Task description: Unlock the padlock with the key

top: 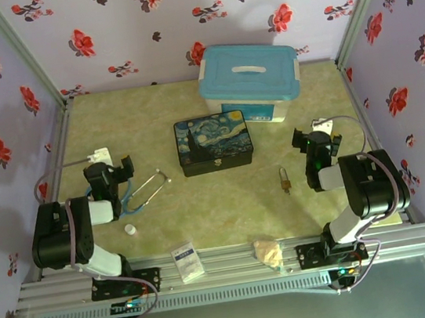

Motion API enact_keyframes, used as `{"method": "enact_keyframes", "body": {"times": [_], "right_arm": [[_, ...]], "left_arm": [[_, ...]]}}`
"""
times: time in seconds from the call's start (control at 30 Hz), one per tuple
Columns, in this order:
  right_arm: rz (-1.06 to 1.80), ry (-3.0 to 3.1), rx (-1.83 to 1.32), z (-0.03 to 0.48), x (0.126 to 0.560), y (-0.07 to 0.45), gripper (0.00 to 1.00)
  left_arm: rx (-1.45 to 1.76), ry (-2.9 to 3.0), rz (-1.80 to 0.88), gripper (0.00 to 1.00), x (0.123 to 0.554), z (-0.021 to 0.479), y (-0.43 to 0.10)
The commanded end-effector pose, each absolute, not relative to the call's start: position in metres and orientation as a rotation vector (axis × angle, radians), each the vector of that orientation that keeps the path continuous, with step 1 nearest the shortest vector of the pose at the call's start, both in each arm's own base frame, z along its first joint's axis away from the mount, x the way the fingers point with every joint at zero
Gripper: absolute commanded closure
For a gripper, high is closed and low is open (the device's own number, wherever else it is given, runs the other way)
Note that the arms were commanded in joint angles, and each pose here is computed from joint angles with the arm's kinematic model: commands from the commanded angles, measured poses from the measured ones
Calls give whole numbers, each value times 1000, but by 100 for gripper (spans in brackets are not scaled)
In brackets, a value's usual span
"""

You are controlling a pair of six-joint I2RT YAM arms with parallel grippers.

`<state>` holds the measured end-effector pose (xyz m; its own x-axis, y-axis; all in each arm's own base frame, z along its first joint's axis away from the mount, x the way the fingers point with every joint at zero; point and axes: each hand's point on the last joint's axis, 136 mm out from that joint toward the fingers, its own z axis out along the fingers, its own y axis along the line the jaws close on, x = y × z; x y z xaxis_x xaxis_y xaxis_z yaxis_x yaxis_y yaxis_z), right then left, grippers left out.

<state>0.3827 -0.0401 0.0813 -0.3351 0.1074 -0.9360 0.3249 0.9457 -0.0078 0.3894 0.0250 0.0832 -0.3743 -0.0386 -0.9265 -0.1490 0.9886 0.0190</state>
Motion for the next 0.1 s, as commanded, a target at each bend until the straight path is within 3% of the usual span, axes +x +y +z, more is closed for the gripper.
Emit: {"method": "enact_keyframes", "body": {"times": [0.0,0.07], "right_arm": [[-215,1885,338,89,386,-44,1],[-217,1880,335,91,386,-44,1]], "left_arm": [[-110,1908,136,0,397,96,25],[-109,1909,135,0,397,95,25]]}}
